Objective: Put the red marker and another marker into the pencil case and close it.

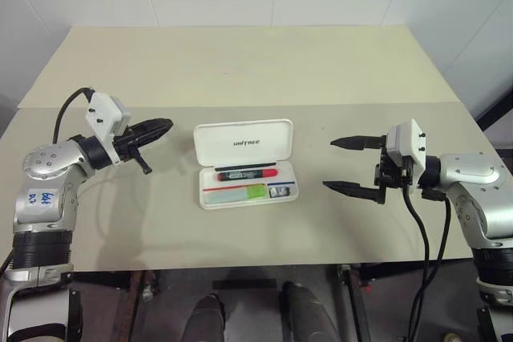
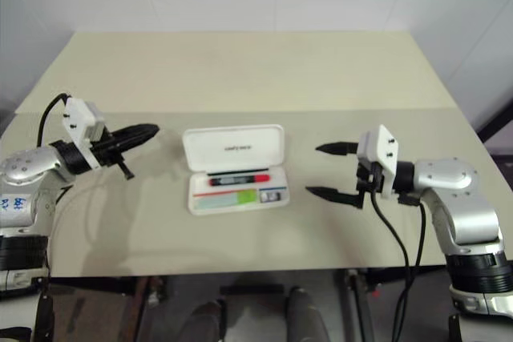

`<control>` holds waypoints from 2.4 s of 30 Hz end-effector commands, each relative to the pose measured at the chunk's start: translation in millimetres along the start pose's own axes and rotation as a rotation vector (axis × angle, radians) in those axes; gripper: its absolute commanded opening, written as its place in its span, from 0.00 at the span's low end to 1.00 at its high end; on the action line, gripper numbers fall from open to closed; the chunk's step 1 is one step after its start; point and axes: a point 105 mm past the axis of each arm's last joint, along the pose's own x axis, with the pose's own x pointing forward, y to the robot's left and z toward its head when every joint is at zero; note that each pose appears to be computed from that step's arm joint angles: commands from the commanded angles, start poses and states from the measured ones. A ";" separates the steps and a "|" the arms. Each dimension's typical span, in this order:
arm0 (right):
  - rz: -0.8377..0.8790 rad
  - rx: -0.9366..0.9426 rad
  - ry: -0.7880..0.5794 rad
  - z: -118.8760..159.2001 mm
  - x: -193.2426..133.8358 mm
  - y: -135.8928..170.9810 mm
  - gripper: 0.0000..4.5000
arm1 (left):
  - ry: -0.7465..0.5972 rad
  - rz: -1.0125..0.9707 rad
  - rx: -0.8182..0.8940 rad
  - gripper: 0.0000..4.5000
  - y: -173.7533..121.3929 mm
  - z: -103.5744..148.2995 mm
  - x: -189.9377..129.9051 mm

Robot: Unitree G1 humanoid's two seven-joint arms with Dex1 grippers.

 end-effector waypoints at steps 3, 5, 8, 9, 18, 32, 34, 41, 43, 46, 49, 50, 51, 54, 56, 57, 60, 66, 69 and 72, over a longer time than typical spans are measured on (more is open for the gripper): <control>-0.009 -0.043 -0.033 13.0 1.6 2.5 1.00 | 0.036 -0.019 -0.060 0.01 -5.0 -17.8 16.6; -0.013 -0.042 -0.033 13.1 1.3 3.4 1.00 | 0.039 -0.041 -0.082 0.01 -10.6 -22.5 26.6; -0.018 -0.040 -0.031 12.9 0.9 4.4 1.00 | 0.028 -0.066 -0.097 0.01 -15.8 -22.9 35.7; -0.019 -0.040 -0.031 12.8 0.9 4.5 1.00 | 0.026 -0.072 -0.100 0.01 -16.9 -22.9 37.7; -0.037 -0.035 -0.035 11.1 0.2 6.6 1.00 | -0.067 -0.148 -0.101 0.01 -28.1 -8.1 55.4; -0.042 -0.018 -0.042 5.0 1.7 9.5 1.00 | -0.119 -0.458 -0.043 0.01 -69.1 6.6 34.4; -0.042 -0.016 -0.044 4.3 1.7 9.8 1.00 | -0.069 -0.502 -0.016 0.01 -74.4 0.0 32.4; -0.046 -0.016 -0.049 3.9 2.2 10.7 1.00 | 0.072 -0.650 0.054 0.01 -97.8 -21.6 30.8; -0.048 -0.017 -0.050 4.0 2.4 11.0 1.00 | 0.085 -0.652 0.059 0.01 -101.6 -26.0 33.4; -0.058 -0.017 -0.056 3.2 2.8 11.2 1.00 | 0.110 -0.606 0.057 0.01 -108.8 -35.4 46.9; -0.069 -0.015 -0.065 2.9 4.1 12.4 1.00 | 0.121 -0.642 0.044 0.01 -121.7 -38.7 49.1; -0.072 -0.014 -0.067 2.7 4.6 13.2 1.00 | 0.125 -0.650 0.043 0.01 -125.0 -38.6 50.5; -0.073 -0.014 -0.068 2.7 5.2 14.0 1.00 | 0.128 -0.653 0.042 0.01 -126.8 -38.6 51.1; -0.085 -0.011 -0.074 2.3 5.6 15.0 1.00 | 0.137 -0.661 0.055 0.01 -132.2 -34.5 56.5; -0.093 -0.009 -0.079 1.8 6.2 15.9 1.00 | 0.144 -0.675 0.068 0.01 -135.7 -30.2 60.2; -0.095 -0.008 -0.082 1.7 6.6 16.3 1.00 | 0.153 -0.680 0.068 0.01 -136.7 -29.2 61.3; -0.100 -0.009 -0.088 2.2 7.9 16.9 1.00 | 0.174 -0.686 0.065 0.01 -137.3 -28.9 61.7; -0.120 -0.012 -0.112 4.1 11.0 18.2 1.00 | 0.248 -0.695 -0.012 0.01 -144.4 -37.2 67.4; -0.121 -0.013 -0.113 4.9 11.5 18.9 1.00 | 0.243 -0.703 -0.011 0.01 -145.8 -35.8 67.5; -0.121 -0.012 -0.110 4.9 11.1 19.2 1.00 | 0.204 -0.680 -0.040 0.01 -143.1 -28.4 69.3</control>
